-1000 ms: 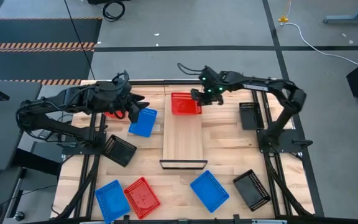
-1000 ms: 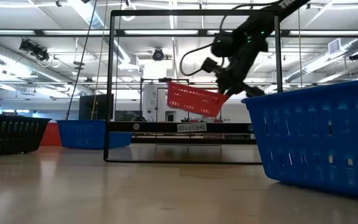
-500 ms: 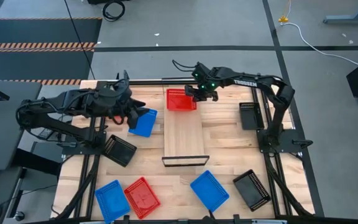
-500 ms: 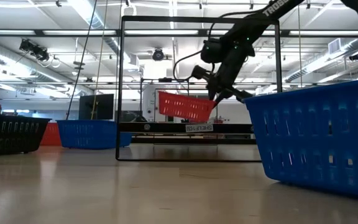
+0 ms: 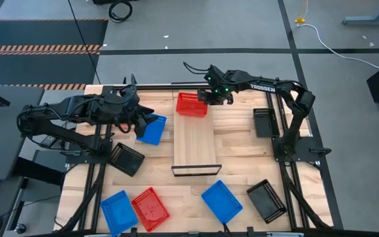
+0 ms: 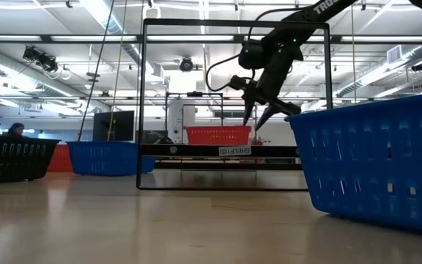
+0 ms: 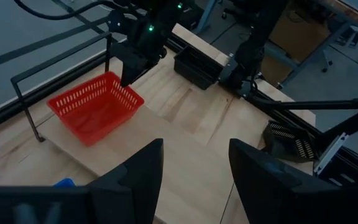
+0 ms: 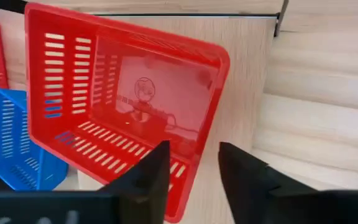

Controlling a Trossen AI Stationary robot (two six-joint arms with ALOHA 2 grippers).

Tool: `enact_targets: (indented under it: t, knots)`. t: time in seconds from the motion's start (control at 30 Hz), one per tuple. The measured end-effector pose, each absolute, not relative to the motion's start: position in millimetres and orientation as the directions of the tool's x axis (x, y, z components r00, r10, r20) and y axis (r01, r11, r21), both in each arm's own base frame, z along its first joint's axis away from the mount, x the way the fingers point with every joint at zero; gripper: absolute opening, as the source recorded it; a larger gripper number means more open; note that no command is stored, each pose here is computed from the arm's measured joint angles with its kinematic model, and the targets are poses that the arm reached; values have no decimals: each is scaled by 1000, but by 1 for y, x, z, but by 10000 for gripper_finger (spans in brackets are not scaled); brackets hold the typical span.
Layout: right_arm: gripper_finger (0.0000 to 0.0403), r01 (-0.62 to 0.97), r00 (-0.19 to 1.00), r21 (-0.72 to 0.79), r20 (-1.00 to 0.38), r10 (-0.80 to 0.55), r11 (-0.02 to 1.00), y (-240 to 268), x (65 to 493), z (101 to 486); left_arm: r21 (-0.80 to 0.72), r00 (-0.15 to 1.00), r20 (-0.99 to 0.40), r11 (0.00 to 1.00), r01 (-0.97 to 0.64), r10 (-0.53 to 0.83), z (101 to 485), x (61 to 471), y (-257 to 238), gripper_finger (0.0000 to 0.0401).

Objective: Stack baskets on shelf by color
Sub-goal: Put the top blue bin on the shelf

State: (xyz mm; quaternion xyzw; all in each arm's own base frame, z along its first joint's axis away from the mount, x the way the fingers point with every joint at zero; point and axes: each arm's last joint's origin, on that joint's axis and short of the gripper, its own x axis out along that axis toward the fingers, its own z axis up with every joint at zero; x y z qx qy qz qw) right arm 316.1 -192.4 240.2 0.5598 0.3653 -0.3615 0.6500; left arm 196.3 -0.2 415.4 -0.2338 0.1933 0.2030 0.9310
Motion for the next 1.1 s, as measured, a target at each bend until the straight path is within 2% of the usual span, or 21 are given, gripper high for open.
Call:
enact_targets:
  t: [0.13,0.27,0.4,0.5,0.6,0.7,0.83,1.1]
  knots:
    - [184,871,471,464,-882,-7,160,-190,315,239,-357,843,-455,808,-469,288,415,196,0,189]
    - [201,852,444,454,-891,98,260,-182,307,242,-346,834,-471,809,-475,288,414,195,0,188]
    - [203,853,307,343,-939,154,392,-168,284,253,-263,772,-546,808,-528,327,405,191,1,186]
    - [201,849,156,192,-981,115,493,-157,261,267,-161,688,-628,804,-573,365,392,192,3,183]
    - [202,828,81,92,-996,45,554,-149,240,286,-102,602,-717,802,-589,351,374,197,7,180]
    - [201,822,98,70,-995,-19,565,-143,223,305,-118,503,-820,779,-616,274,348,206,12,176]
    - [200,835,155,80,-983,-94,545,-137,204,326,-168,401,-894,682,-712,199,310,224,19,172]
    - [200,848,224,104,-959,-173,519,-127,175,351,-139,283,-937,525,-840,205,250,258,36,186]
